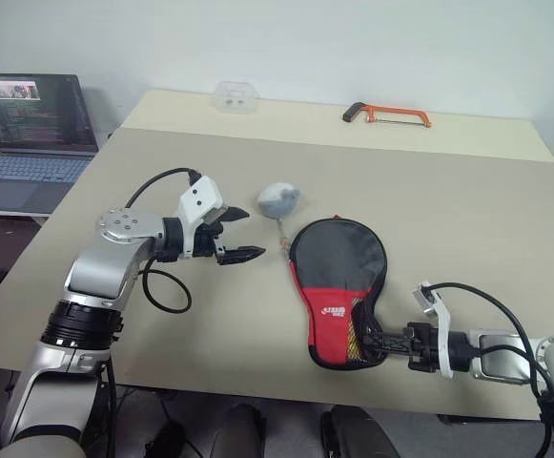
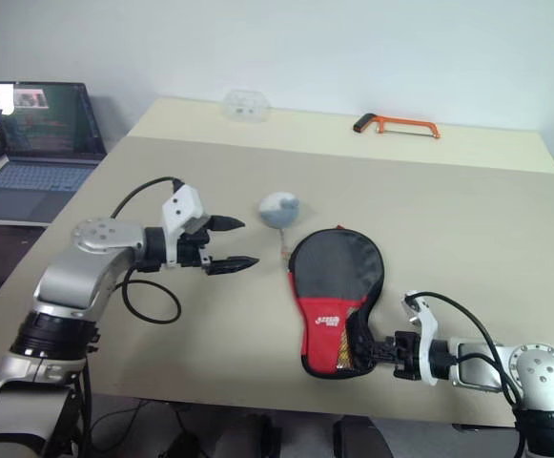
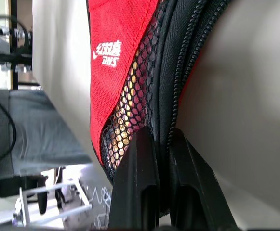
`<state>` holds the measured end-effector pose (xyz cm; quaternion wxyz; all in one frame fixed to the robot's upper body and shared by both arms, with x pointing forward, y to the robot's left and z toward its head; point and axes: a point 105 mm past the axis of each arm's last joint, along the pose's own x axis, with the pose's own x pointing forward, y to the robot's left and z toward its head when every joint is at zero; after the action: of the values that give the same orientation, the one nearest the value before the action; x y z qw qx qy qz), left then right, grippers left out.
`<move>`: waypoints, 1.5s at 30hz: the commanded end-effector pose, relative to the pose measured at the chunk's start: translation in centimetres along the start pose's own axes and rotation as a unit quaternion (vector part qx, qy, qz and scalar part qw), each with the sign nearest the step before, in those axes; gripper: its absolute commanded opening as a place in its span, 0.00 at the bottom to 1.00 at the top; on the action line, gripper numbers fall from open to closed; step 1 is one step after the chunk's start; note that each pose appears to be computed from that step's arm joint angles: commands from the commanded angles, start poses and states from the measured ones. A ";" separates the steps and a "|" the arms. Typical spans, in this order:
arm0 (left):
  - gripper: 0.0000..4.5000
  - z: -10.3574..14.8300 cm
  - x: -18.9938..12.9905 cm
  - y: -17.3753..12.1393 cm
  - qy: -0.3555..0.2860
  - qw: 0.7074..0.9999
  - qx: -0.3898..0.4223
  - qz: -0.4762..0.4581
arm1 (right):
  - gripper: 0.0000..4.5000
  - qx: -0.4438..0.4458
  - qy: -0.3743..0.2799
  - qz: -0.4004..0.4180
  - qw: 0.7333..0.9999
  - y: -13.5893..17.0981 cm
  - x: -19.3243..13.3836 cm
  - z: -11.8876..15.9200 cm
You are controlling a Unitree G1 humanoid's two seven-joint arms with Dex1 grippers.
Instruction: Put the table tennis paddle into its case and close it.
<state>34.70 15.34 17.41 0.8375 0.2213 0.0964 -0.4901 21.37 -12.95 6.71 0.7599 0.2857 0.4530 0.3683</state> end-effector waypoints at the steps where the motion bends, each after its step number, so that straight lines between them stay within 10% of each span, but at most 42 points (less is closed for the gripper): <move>1: 1.00 1.4 -0.3 0.0 -0.010 1.000 0.026 -0.002 | 0.00 0.007 0.060 0.012 0.998 0.3 0.5 -3.0; 28: 1.00 1.5 -0.1 0.2 0.001 0.999 0.036 -0.001 | 0.00 -0.053 0.061 0.007 0.997 1.3 0.8 -3.4; 42: 1.00 1.3 -0.6 0.9 0.005 0.999 0.039 0.015 | 0.98 -0.182 0.076 -0.058 0.979 0.1 -2.2 -1.2; 45: 1.00 1.2 -0.7 0.9 0.006 0.999 0.038 0.016 | 0.99 -0.253 0.093 -0.120 0.955 -1.4 -4.9 0.3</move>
<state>35.02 15.37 17.75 0.8321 0.2438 0.1011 -0.4878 18.88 -14.94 8.07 0.7693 0.0520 0.4498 0.4507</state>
